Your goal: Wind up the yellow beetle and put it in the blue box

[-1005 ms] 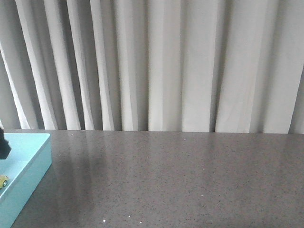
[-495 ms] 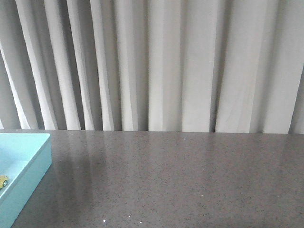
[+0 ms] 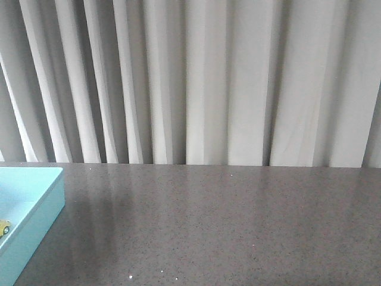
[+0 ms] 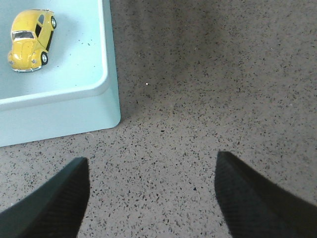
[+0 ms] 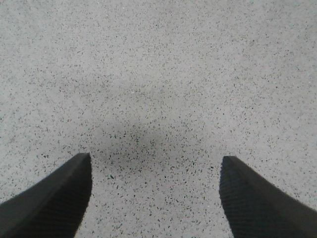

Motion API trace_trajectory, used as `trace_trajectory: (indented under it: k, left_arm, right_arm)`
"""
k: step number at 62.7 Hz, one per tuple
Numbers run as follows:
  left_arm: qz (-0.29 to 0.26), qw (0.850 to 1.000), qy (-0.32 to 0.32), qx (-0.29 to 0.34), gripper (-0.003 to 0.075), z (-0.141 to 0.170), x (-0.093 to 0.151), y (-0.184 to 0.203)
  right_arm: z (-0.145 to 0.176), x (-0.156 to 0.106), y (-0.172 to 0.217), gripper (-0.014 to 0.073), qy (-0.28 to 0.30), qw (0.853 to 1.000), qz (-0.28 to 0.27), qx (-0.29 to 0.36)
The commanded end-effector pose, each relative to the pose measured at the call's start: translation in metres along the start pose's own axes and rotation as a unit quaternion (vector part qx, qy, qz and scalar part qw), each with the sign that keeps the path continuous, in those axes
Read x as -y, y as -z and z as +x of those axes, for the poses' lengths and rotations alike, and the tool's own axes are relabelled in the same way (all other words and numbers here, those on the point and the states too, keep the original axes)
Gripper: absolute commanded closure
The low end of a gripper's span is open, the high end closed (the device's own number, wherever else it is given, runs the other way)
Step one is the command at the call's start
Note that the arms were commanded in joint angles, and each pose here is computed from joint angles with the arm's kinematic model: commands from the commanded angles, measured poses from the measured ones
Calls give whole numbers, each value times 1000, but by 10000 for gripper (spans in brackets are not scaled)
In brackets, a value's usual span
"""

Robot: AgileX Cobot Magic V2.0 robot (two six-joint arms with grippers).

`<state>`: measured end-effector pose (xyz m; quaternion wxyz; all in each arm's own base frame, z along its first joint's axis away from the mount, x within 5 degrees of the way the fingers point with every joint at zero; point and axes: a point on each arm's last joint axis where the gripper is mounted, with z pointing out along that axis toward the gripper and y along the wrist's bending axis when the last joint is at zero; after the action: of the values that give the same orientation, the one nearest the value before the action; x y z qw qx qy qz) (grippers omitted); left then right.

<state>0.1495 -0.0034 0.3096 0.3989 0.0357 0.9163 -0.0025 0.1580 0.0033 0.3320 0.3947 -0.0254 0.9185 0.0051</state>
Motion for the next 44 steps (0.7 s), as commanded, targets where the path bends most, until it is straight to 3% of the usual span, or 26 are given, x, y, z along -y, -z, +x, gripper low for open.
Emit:
trace_trajectory:
  k: [1,19,28,44]
  left_arm:
    - [2,999,7,51,290,-12,1,6]
    - [0,999,5,52,587,-13,1,6]
    - [0,999,4,52,700,-13,1,6]
    - [1,999,5,51,727,-13,1,6]
  right_arm:
    - [-10,0,7,114,0,999,0,36]
    - [-9,0,7,445,0,1000,0,30]
    - [-9,0,7,607,0,1000,0,30]
    - [-9,0,7,602,0,1000,0,30]
